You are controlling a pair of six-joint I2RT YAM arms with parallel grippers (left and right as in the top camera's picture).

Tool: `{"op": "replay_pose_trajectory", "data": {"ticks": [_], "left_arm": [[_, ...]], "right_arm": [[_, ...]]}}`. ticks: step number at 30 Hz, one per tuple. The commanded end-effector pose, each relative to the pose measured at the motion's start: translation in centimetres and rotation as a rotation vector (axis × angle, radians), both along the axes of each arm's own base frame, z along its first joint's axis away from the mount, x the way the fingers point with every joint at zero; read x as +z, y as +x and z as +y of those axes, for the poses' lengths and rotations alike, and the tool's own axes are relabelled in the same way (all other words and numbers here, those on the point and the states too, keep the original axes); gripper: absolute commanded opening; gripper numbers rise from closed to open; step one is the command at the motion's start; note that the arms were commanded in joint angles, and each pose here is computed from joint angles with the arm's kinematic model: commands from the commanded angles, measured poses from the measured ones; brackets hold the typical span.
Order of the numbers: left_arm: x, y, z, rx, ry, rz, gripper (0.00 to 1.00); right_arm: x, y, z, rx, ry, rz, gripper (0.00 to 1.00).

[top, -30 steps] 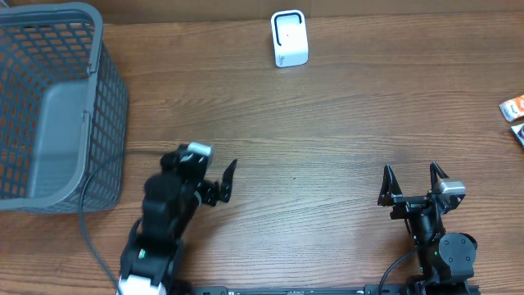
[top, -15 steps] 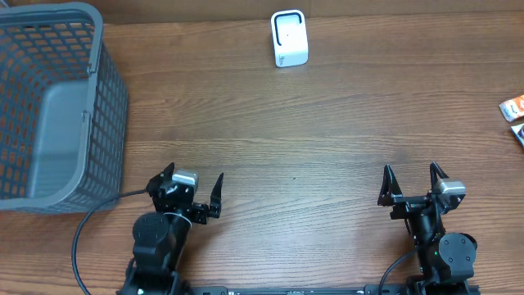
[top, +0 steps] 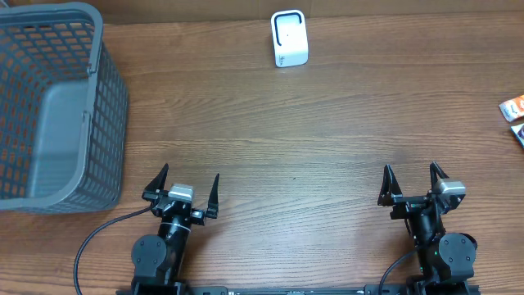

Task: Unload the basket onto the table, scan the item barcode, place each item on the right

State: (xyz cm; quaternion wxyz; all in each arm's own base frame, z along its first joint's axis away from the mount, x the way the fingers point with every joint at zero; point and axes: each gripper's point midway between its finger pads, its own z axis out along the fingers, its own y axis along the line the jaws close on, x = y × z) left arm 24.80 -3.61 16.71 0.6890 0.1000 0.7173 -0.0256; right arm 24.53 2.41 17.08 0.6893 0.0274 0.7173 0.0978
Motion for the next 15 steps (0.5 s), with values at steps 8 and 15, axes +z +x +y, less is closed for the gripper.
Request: {"op": "replay_pose_trajectory", "data": {"ticks": [8, 15], "left_arm": [[0.9, -0.4, 0.4, 0.007, 0.014, -0.058, 1.00], [-0.8, -0.4, 0.4, 0.008, 0.009, 0.015, 1.00]], "right_arm": [[-0.1, 0.0, 0.2, 0.008, -0.001, -0.006, 1.00], [-0.1, 0.0, 0.2, 0.008, -0.001, -0.006, 1.00]]}}
